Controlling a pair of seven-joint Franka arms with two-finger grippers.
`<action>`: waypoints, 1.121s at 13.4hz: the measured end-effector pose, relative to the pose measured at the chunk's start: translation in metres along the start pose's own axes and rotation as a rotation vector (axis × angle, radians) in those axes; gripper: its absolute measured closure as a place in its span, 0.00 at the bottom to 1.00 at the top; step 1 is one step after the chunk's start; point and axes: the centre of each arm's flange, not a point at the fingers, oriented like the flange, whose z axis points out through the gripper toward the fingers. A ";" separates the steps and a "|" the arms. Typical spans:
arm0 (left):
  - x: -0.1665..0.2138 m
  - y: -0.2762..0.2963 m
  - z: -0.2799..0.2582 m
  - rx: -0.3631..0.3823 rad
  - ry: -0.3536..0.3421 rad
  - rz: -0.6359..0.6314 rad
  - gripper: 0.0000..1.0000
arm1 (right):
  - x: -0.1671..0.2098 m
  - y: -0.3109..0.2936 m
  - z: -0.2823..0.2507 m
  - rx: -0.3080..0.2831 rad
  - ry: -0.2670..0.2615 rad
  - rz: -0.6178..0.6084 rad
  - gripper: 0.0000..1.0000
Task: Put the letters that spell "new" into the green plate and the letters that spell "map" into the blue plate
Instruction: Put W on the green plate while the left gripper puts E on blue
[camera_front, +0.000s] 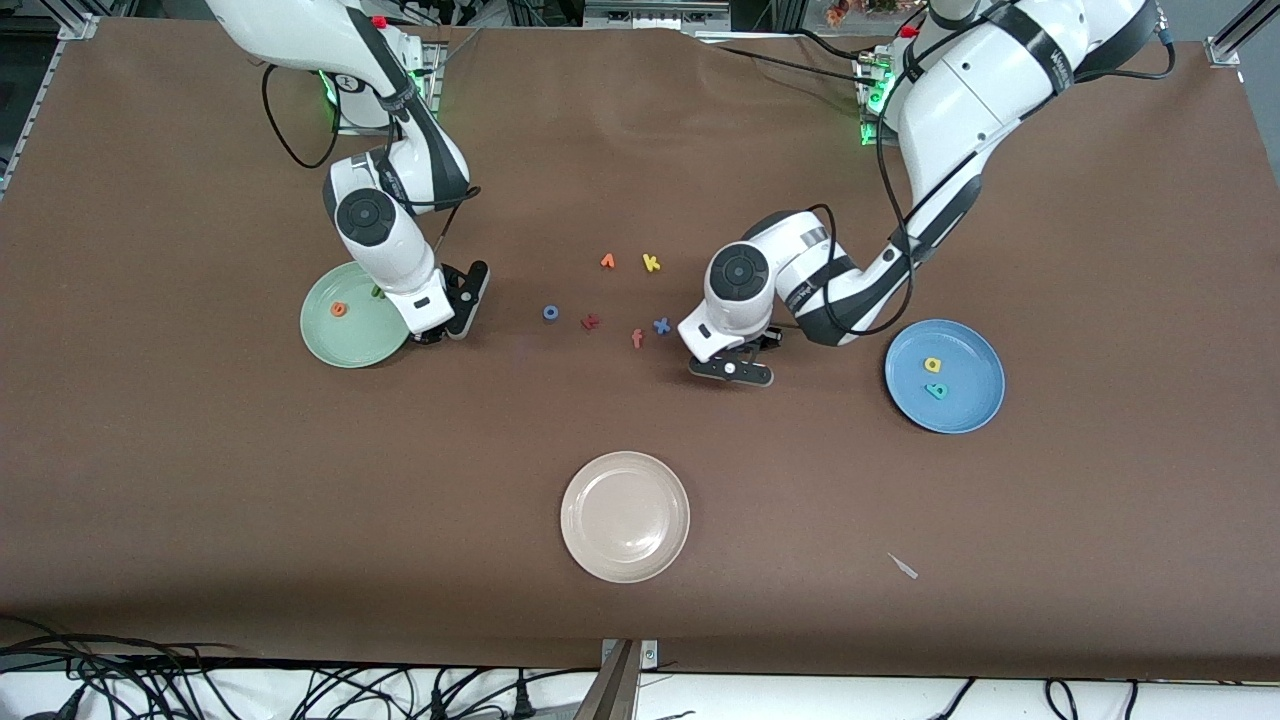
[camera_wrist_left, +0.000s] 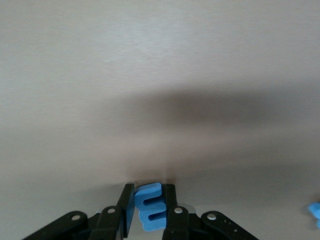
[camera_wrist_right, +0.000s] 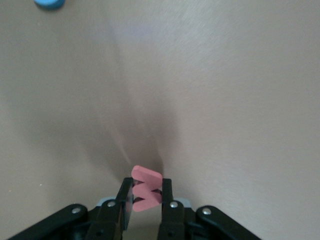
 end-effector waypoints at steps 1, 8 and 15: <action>0.004 -0.008 -0.005 0.004 -0.028 0.003 0.71 | -0.002 0.004 -0.010 -0.002 0.001 0.008 0.74; 0.045 -0.129 -0.055 0.012 -0.214 0.159 0.71 | -0.101 0.056 -0.031 0.011 -0.063 0.197 0.74; 0.056 -0.299 -0.017 -0.043 -0.333 0.353 0.71 | -0.101 0.060 -0.021 -0.015 -0.055 0.245 0.13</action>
